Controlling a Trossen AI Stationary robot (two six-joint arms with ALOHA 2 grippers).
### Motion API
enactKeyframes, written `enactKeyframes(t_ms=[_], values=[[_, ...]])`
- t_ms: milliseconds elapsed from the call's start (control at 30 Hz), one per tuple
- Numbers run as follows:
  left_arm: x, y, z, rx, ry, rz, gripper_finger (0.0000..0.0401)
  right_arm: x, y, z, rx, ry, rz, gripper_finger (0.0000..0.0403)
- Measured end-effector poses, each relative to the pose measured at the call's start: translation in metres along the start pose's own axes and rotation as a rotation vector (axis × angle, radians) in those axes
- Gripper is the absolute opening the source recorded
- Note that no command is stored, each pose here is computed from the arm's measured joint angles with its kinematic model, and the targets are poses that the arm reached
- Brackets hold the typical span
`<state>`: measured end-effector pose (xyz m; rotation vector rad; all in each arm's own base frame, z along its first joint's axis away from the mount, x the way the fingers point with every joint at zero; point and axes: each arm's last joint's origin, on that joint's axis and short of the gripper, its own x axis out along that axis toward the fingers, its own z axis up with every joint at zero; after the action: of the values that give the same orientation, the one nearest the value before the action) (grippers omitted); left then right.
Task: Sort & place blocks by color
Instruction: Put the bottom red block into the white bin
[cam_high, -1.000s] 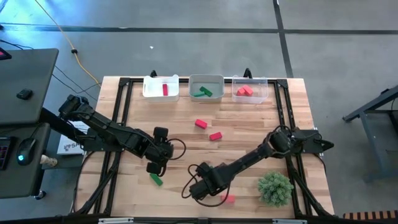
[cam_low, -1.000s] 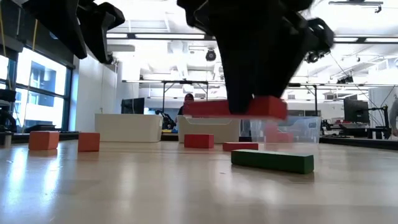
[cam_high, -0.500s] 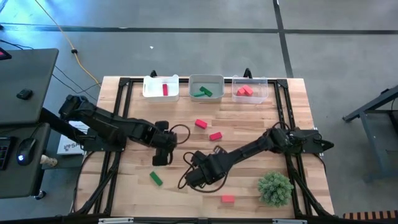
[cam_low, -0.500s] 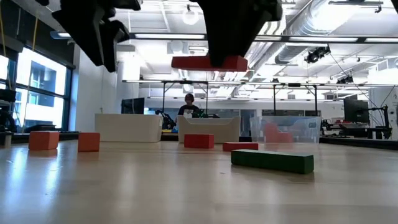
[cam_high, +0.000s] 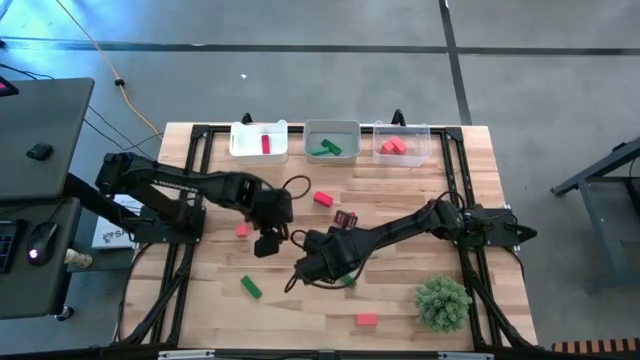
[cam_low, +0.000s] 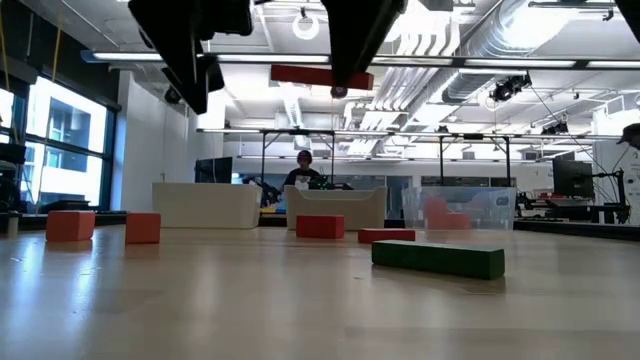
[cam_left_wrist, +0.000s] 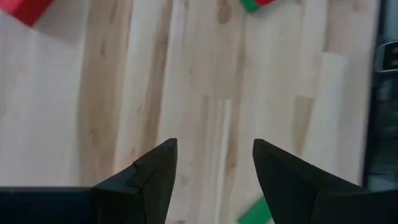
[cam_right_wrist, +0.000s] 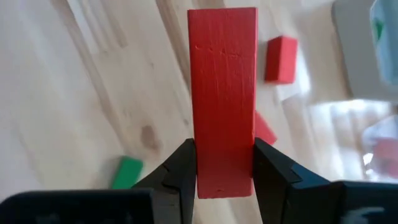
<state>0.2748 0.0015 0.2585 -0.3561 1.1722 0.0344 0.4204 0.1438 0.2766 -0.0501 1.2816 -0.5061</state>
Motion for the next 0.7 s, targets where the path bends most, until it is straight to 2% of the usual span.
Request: enactKeyframes(t_ms=[333,533,700], values=[[-0.008,0.026,0.010,-0.135,-0.003,-0.239,0.0200,0.002,-0.020,0.010,-0.224,-0.010,-0.028,0.0099],[-0.013,0.035,0.019,-0.210,-0.043,-0.397,0.0200,0.004,-0.023,0.016,-0.358,-0.031,-0.006,0.0099],[-0.016,0.039,0.024,-0.260,-0.070,-0.454,0.0200,0.006,-0.022,0.024,-0.441,-0.078,0.042,0.0099]])
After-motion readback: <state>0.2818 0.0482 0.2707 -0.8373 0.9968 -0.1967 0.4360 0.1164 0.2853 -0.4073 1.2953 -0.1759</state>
